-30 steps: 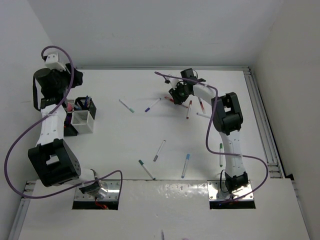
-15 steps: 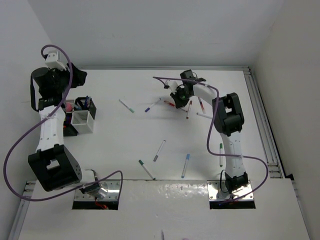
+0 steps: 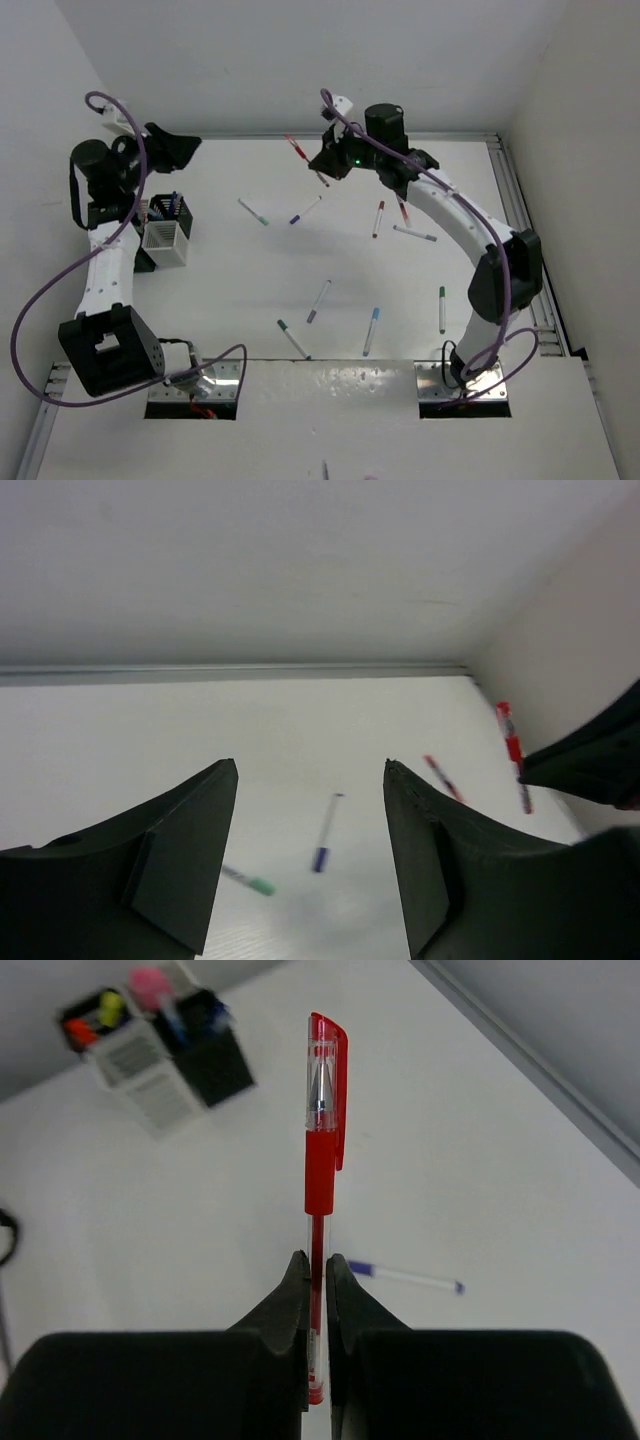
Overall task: Sort the stationery into containers
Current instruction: Pick up the pen from the center of the board, then place the pen in the storage box.
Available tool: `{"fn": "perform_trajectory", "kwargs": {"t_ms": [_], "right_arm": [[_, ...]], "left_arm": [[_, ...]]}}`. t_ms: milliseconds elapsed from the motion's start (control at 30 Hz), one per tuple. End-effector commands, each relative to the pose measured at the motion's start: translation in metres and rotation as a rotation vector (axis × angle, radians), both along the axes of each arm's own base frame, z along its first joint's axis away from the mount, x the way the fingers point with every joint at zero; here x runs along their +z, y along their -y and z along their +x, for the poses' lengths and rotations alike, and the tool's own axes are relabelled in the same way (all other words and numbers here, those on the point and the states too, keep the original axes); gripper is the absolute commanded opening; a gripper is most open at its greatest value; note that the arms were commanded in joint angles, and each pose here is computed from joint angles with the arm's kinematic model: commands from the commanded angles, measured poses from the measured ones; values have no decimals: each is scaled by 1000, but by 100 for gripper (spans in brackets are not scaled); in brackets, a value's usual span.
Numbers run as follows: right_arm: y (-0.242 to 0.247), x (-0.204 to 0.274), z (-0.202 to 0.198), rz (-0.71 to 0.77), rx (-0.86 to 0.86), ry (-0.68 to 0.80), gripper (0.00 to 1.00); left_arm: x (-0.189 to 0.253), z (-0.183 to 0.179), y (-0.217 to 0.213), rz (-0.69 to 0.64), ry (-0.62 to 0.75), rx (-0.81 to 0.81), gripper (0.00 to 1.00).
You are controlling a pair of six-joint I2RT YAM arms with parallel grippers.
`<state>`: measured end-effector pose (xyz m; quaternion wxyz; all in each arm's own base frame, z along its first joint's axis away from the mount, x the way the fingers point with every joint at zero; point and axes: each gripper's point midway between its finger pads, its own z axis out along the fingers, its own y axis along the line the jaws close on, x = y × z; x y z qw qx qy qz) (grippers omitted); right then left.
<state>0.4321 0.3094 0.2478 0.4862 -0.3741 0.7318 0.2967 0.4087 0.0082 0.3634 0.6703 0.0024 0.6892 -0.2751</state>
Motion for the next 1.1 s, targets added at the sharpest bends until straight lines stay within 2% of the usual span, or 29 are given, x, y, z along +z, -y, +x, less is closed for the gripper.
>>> {"fn": "perform_trajectory", "kwargs": {"t_ms": [0, 100, 300, 567, 633, 700, 733, 767, 800, 833, 867, 933, 967, 1033, 1067], "right_arm": [[-47, 40, -49, 165, 127, -44, 0], [-67, 60, -76, 211, 179, -43, 0], [-86, 78, -100, 234, 241, -52, 0], [-98, 95, -118, 257, 290, -35, 0], [-98, 97, -116, 263, 286, -35, 0], [-99, 100, -117, 269, 289, -32, 0], [-100, 98, -117, 268, 292, -35, 0], [-100, 99, -118, 267, 294, -31, 0], [-100, 97, -119, 263, 297, -35, 0], [-99, 96, -117, 257, 294, -33, 0], [-97, 94, -115, 250, 289, -30, 12], [-91, 91, -109, 249, 261, -45, 33], [-82, 81, -99, 239, 226, -67, 53], [-58, 74, -76, 219, 140, -58, 61], [-50, 67, -69, 202, 118, -63, 62]], "left_arm": [[21, -27, 62, -108, 49, -261, 66], [31, -46, 107, -106, 59, -438, 67], [45, -76, 146, -115, 87, -590, 68], [28, -73, 163, -120, 1, -615, 69], [26, -73, 165, -121, 0, -612, 62], [26, -73, 166, -119, 4, -615, 52], [27, -72, 166, -119, 10, -610, 36], [28, -71, 165, -119, 13, -605, 28], [29, -71, 165, -123, 9, -599, 13], [30, -66, 158, -126, 10, -569, 5], [29, -63, 153, -135, 1, -546, 0], [30, -52, 132, -143, 4, -469, 0], [29, -47, 122, -113, 13, -432, 0], [32, -27, 84, -60, -3, -280, 0], [33, -19, 68, 56, 48, -224, 0]]}}
